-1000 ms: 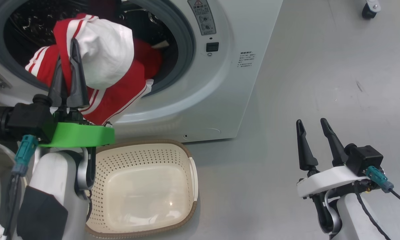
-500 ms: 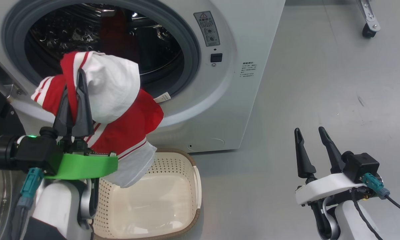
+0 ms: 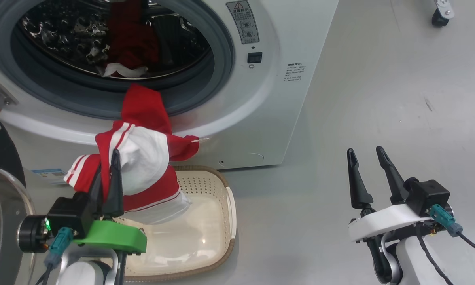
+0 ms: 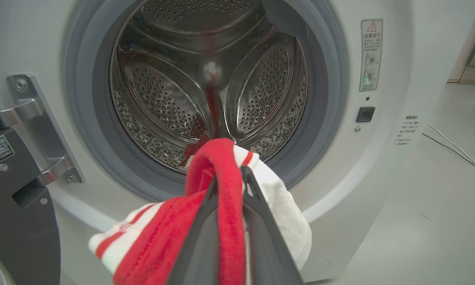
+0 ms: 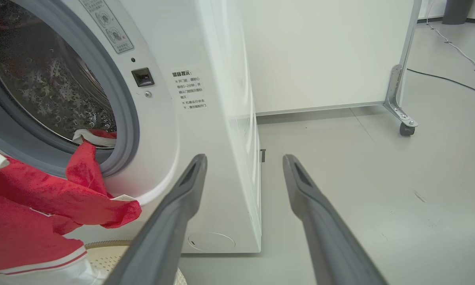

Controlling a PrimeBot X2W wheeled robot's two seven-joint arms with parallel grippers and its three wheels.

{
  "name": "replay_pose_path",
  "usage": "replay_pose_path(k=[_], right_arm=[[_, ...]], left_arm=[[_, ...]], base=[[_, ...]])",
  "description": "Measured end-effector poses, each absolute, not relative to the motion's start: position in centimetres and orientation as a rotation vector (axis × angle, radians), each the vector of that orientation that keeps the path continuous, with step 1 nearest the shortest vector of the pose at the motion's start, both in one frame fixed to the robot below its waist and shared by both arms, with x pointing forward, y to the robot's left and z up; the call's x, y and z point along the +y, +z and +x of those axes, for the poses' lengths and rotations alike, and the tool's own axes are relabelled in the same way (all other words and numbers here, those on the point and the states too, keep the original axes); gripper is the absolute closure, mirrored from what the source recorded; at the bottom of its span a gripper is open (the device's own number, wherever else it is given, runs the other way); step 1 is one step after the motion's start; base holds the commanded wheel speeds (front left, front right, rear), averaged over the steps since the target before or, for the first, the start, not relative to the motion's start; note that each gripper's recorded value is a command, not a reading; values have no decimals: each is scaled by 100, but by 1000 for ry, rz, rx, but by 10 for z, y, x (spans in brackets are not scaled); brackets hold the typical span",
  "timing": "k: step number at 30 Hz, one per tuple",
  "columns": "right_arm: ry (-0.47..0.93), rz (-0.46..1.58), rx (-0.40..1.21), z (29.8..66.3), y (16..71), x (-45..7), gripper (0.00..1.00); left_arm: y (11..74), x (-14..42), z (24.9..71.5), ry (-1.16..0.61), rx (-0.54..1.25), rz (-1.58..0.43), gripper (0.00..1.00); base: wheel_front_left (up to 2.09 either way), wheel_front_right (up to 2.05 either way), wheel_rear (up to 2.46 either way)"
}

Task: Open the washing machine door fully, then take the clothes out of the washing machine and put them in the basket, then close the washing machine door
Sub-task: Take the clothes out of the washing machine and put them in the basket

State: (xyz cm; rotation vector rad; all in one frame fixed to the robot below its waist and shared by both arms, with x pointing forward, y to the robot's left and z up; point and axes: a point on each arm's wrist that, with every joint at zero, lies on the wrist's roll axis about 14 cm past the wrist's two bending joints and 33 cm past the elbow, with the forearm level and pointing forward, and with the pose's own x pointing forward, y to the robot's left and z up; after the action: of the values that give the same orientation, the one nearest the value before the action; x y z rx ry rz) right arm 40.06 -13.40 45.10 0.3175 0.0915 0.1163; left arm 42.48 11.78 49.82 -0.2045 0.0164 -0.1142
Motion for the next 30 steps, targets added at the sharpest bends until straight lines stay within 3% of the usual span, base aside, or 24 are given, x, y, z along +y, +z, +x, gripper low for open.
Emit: replay_pose_path(k=[14,30], right_arm=[[96,325,112,424,435,-140,0],[50,322,168,453,397,-155,0]], left_arm=[[384,107,416,-102,380,-246,100],[273,86,441,-111,696,-261,100]], base=[[0,0,0],[0,0,0]])
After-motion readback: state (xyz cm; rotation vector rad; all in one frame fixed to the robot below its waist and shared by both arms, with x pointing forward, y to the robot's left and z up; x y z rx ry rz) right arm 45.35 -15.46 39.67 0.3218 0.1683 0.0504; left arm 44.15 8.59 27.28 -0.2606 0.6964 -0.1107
